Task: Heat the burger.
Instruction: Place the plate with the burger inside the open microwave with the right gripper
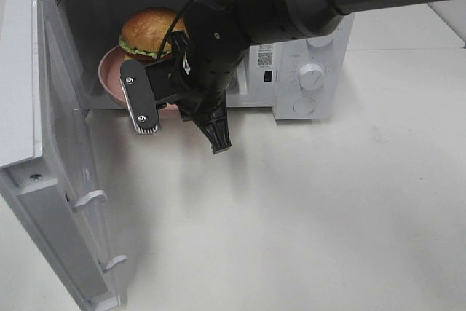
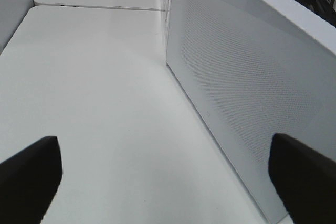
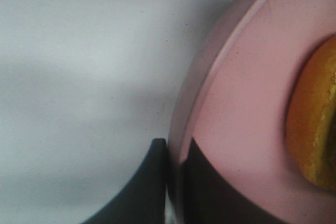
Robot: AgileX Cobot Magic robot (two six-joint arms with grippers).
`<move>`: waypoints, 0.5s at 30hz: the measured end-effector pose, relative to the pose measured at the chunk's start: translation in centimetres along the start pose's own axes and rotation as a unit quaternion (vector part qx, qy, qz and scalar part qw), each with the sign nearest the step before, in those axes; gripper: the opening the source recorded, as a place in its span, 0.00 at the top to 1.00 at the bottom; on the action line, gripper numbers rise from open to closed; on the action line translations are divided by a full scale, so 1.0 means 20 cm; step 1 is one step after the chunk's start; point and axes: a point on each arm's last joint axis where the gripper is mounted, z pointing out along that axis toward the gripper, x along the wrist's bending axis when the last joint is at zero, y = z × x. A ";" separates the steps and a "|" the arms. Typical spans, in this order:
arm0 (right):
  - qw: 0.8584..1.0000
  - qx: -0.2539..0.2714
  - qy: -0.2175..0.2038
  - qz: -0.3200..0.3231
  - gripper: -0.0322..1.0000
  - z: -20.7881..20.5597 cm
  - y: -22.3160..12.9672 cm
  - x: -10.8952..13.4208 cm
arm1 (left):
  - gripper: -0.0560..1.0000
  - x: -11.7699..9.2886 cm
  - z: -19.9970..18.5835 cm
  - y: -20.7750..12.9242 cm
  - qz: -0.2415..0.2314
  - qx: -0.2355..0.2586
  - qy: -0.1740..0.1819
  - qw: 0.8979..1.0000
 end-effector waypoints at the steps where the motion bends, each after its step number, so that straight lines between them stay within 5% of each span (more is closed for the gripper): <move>1: 1.000 0.001 -0.005 0.005 0.92 0.00 0.01 -0.03 | 0.01 0.00 0.00 0.00 0.000 0.000 0.000 1.000; 15: 1.000 0.025 -0.016 0.007 0.92 0.04 0.00 -0.10 | 0.01 0.00 0.00 0.00 0.000 0.000 0.000 1.000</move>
